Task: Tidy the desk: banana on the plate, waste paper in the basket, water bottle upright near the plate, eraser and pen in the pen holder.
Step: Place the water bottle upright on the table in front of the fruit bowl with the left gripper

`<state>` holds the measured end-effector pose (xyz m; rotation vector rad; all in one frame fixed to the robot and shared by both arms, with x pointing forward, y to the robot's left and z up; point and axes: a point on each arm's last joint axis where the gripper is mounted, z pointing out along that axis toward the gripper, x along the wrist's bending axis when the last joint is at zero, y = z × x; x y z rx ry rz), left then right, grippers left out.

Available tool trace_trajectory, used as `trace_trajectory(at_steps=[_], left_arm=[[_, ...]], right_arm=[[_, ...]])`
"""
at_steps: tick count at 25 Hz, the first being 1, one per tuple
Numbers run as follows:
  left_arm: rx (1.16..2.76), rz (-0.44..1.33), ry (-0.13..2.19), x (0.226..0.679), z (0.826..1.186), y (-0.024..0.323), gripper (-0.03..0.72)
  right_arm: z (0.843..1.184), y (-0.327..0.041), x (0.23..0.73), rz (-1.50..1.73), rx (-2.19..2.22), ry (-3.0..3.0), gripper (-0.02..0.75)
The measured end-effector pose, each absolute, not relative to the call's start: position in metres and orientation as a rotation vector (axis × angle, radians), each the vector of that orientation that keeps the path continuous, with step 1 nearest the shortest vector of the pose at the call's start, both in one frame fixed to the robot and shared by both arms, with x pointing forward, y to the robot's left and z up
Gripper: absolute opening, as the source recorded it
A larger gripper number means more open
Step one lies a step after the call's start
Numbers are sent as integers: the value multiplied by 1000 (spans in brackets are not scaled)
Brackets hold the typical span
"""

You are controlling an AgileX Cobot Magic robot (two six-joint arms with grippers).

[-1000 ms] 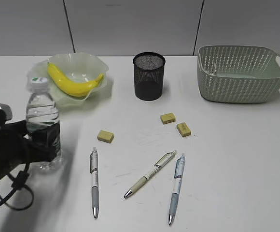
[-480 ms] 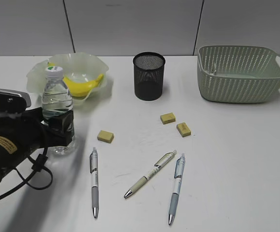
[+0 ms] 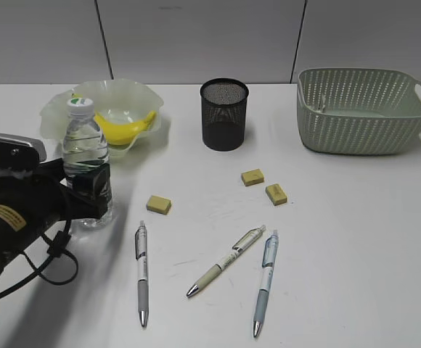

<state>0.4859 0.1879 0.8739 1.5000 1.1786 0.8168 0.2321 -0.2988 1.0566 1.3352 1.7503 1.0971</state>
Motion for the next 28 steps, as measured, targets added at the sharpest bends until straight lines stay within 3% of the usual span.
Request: trace_trajectory(at_steps=[9,14,28], left_arm=[[1526,803,1180,476,876,192,515],[1537,794,1184,471,879,194,568],[1421,786,1154,424,926,218,582]], right_arm=[[1057,-299,232,1098,1336,1750,456],[1057,-299,232,1098,1336,1750,456],[1057,-299,232,1097,1335,1750,456]])
